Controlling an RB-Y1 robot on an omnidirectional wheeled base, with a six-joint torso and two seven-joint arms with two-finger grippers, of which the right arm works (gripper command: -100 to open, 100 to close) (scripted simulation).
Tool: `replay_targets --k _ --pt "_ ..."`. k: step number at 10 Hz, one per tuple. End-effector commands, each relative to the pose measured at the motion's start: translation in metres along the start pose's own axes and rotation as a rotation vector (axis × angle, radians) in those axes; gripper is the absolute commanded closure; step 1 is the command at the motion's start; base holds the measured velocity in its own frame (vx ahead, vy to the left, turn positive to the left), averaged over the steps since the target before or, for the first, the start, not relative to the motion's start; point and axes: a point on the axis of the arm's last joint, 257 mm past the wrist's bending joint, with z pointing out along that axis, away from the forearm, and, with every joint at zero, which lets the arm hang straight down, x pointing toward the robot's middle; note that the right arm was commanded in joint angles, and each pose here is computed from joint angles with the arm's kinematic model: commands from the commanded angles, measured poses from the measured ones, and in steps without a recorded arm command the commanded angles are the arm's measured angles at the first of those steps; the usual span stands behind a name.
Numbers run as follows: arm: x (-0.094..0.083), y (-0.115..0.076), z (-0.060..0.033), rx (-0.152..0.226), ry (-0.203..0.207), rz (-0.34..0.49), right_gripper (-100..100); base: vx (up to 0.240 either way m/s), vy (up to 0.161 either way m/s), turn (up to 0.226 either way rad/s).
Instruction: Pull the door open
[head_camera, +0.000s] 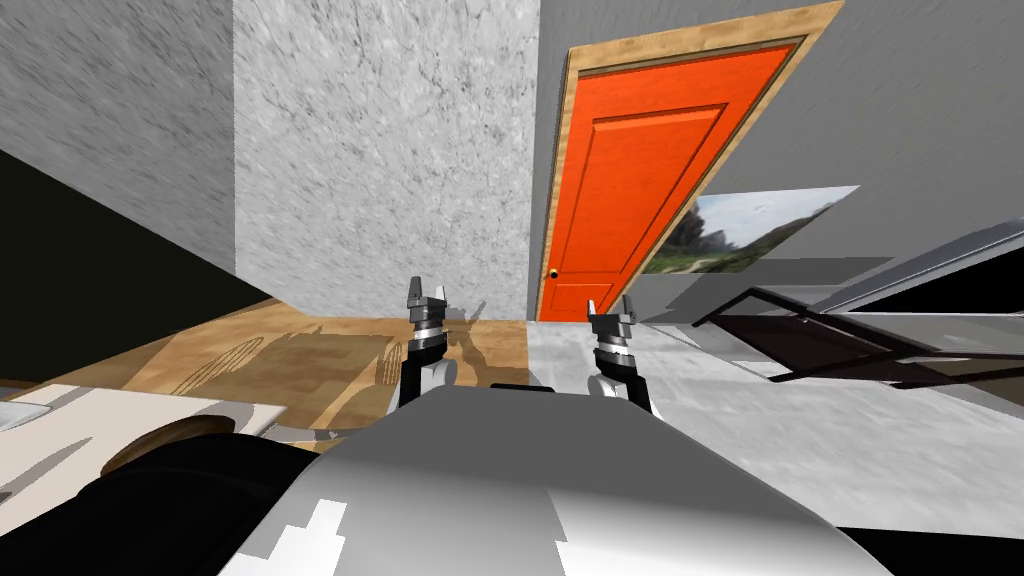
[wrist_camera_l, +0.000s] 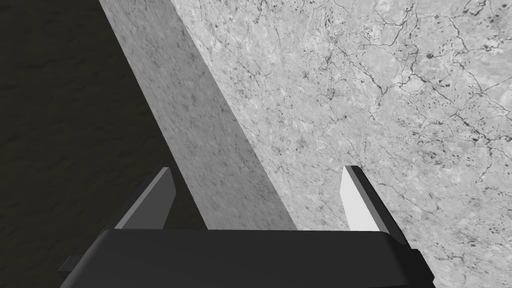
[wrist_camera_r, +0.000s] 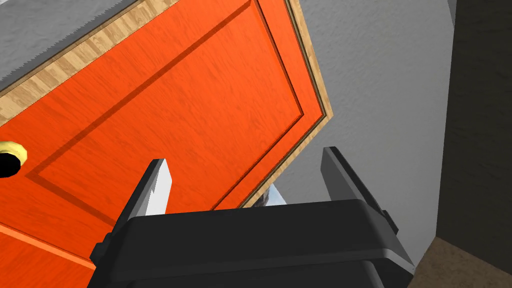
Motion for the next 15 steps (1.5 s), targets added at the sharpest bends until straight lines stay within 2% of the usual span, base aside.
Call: replay_targets --k 1,8,15 --pt "-0.006 -0.011 -0.0045 0.016 -0.014 0.053 -100 0.086 -0.015 0.075" --pt "-0.034 -0.055 -0.0239 0.077 -0.087 0.266 -100 0.094 -0.033 0.092" --pt "-0.066 -0.098 -0.0494 0.126 -0.185 0.465 -100 0.092 -0.036 0.095"
